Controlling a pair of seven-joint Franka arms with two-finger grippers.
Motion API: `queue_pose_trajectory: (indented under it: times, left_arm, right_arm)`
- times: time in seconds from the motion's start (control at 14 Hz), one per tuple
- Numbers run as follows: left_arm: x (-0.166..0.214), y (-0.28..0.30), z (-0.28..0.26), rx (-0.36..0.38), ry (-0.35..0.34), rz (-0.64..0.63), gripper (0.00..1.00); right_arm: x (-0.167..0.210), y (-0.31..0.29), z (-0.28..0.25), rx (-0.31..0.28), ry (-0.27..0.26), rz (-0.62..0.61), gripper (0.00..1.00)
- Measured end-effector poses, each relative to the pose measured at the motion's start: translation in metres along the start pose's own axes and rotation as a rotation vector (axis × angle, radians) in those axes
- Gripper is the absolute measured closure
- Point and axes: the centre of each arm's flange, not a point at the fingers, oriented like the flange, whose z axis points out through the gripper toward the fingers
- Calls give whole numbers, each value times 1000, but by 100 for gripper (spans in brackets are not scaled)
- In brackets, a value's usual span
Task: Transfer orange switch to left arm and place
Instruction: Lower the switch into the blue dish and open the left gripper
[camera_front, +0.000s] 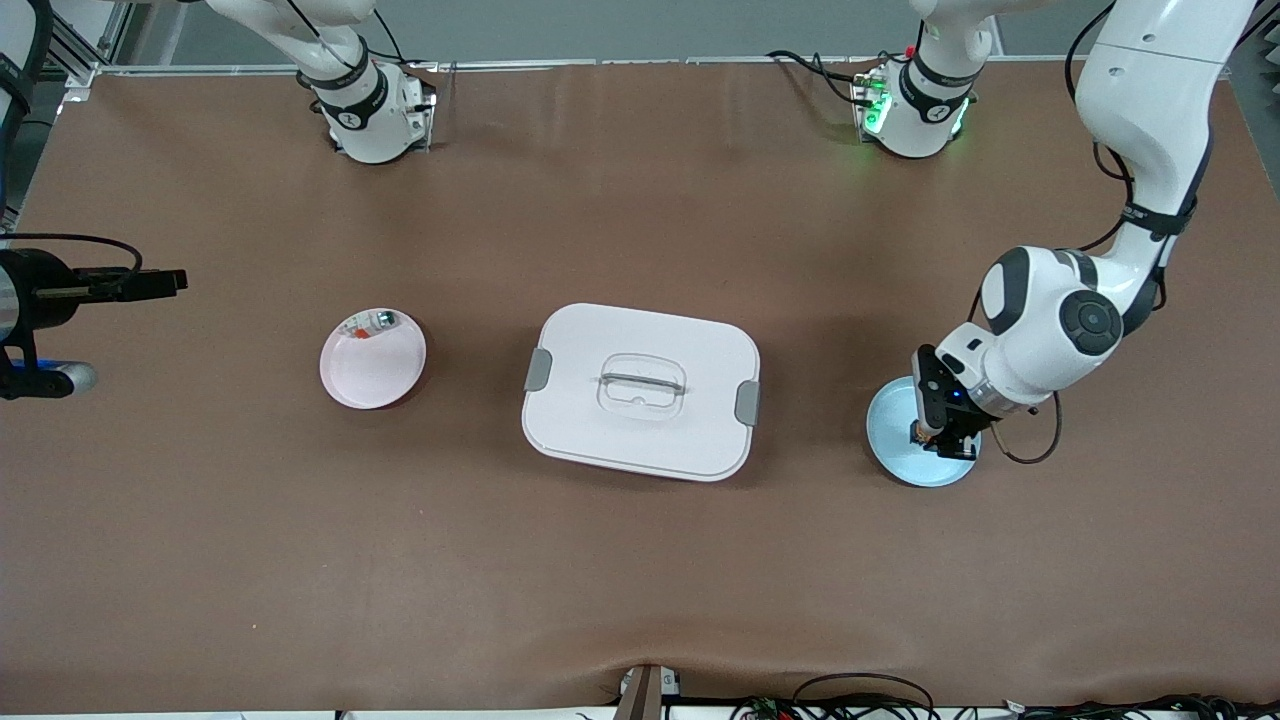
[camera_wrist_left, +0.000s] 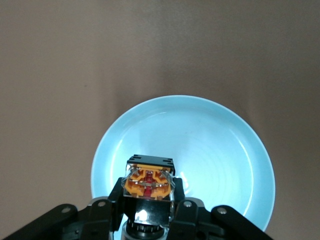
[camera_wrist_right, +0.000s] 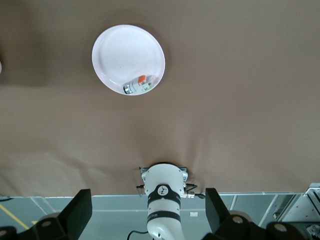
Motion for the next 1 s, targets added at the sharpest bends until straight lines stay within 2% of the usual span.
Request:
queue_pose_trajectory:
  times: [0.21, 0.43, 0.72, 1.0]
  left_arm:
    - [1, 10, 9, 5, -10, 27, 59]
    - [-1, 15, 13, 7, -26, 56, 59]
    - [-10, 21, 21, 18, -39, 77, 59]
    - [-16, 28, 32, 29, -32, 69, 59]
  right_arm:
    - [-2, 2, -9, -3, 53, 6, 0]
    - [-6, 1, -25, -7, 149, 23, 0]
    - [-32, -2, -55, 5, 272, 118, 0]
    - [-34, -7, -69, 13, 359, 119, 0]
